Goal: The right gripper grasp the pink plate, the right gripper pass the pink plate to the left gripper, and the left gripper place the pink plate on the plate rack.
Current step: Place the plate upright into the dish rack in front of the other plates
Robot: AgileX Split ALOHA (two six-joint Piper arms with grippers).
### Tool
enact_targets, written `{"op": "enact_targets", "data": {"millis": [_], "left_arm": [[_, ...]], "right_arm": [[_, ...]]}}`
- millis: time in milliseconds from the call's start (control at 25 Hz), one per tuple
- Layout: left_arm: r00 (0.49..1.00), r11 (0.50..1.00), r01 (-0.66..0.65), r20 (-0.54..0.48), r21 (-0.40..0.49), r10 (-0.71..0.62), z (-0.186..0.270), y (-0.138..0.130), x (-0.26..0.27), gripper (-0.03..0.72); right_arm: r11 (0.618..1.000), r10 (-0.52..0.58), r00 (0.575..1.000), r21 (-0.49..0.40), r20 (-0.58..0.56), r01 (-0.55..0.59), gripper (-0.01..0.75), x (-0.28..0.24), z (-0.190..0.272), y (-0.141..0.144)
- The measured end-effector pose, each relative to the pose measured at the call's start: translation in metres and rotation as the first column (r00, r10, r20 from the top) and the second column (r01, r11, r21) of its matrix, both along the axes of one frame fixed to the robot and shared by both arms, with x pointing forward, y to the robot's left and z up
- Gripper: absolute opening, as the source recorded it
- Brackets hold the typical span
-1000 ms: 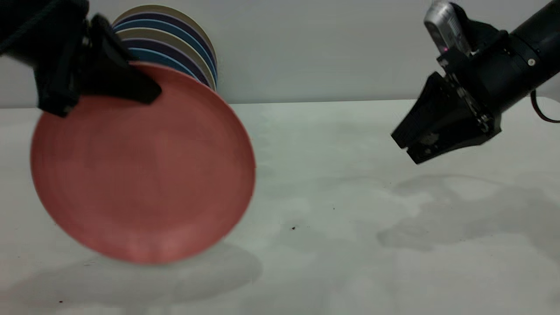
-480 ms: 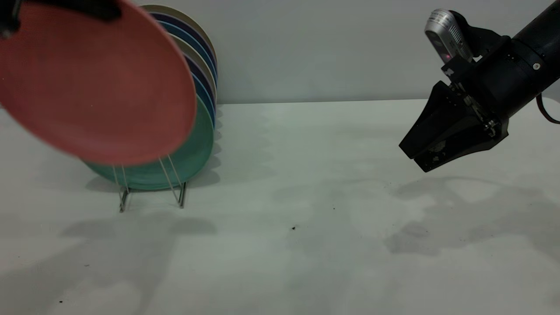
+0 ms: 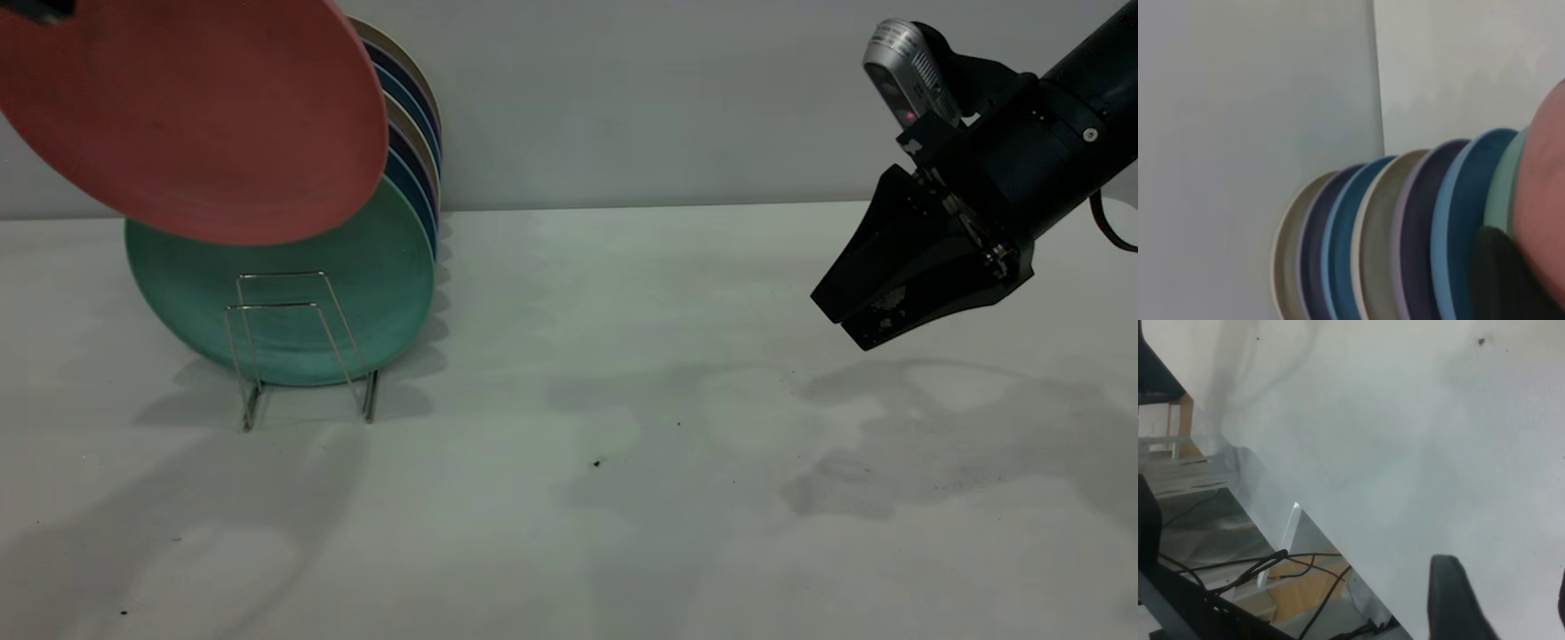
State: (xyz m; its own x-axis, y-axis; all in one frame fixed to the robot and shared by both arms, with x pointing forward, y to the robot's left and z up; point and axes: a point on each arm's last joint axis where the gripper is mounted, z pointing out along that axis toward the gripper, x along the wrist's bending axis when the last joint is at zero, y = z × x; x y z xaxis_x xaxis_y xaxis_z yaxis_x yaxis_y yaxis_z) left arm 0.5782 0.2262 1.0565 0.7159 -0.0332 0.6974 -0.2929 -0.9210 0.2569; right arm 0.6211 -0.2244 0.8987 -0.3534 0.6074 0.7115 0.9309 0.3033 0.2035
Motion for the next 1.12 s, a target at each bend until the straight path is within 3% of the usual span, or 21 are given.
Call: {"op": "enact_targets", "data": {"millis": [1120], "left_arm": [[0.989,0.998,-0.068,-0.129,0.001,0.067,-0.064,-0.001,0.029,0.081]], "right_arm": [[1.000,0.004,1.000,-0.003,0.000,-0.004,0.398,0.000,0.000,0.000]]}}
